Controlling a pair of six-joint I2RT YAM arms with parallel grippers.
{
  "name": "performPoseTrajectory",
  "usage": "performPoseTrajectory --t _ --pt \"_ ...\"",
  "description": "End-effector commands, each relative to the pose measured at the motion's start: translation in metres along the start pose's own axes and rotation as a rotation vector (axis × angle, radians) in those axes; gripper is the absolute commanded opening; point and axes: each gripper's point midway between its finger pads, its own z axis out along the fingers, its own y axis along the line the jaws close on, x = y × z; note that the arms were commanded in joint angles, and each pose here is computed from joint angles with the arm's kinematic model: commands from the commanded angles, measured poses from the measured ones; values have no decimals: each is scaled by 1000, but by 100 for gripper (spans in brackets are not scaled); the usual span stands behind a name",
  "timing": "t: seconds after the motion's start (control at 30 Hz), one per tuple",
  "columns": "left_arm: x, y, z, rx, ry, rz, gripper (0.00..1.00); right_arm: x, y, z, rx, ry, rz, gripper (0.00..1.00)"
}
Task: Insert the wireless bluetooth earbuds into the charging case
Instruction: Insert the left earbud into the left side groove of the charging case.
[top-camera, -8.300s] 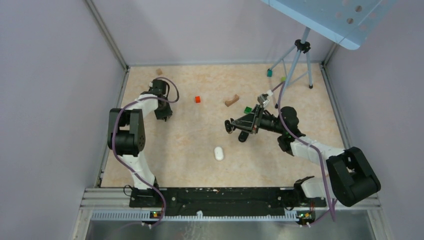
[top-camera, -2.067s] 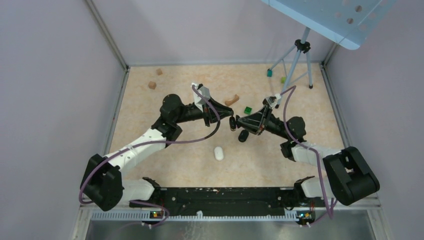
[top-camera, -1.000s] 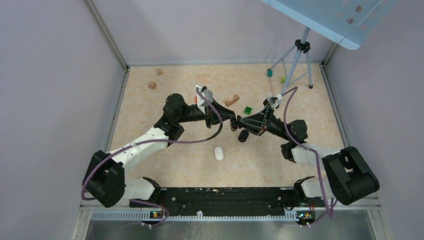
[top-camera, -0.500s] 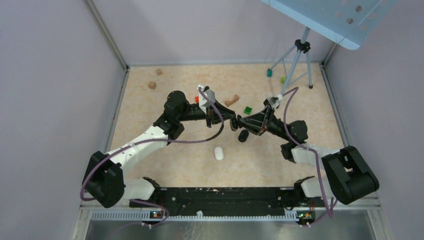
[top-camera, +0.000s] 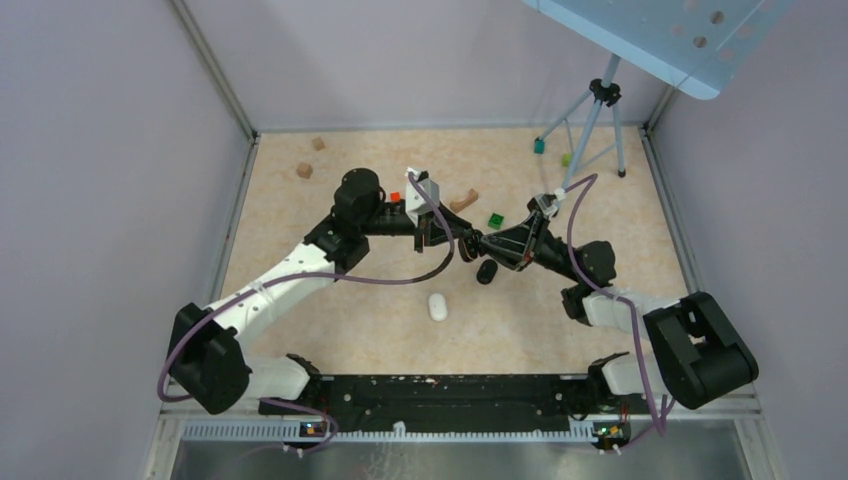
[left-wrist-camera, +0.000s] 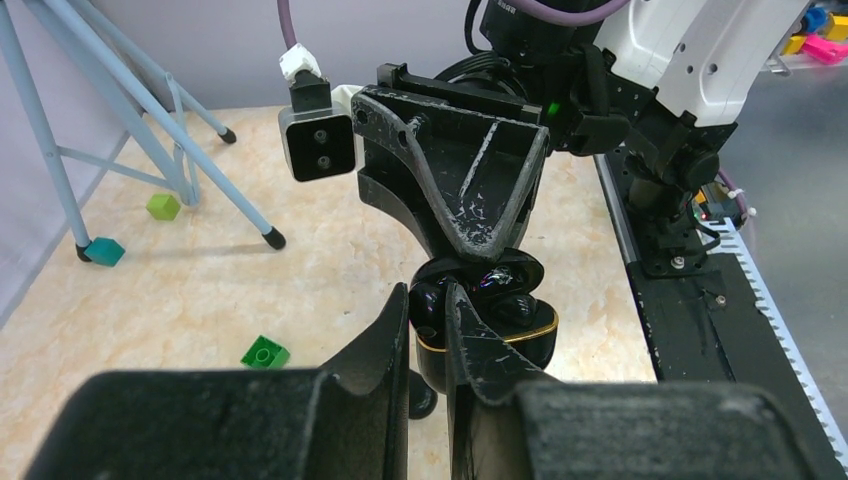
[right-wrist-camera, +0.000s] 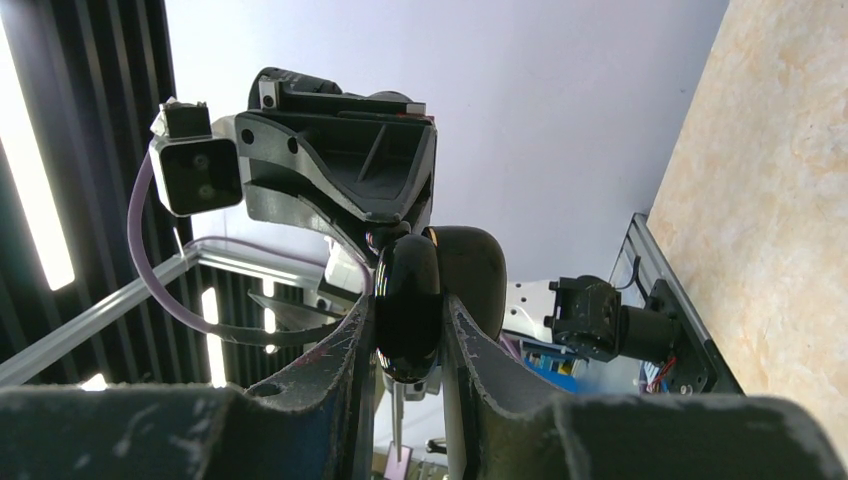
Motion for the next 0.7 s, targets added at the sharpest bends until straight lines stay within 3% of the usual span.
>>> performPoseTrajectory --t 0.0,0.13,0.33,0.67 --pt "8 -29 5 130 46 -53 10 -11 21 3 -85 -65 -79 0" --pt "8 -29 4 125 46 -56 25 -12 20 4 -78 -61 -81 0" --pt "6 -28 3 114 49 -57 39 -13 14 5 -55 -64 -83 0" --pt "-6 -22 4 74 32 -79 50 -13 11 6 -44 -58 -89 0"
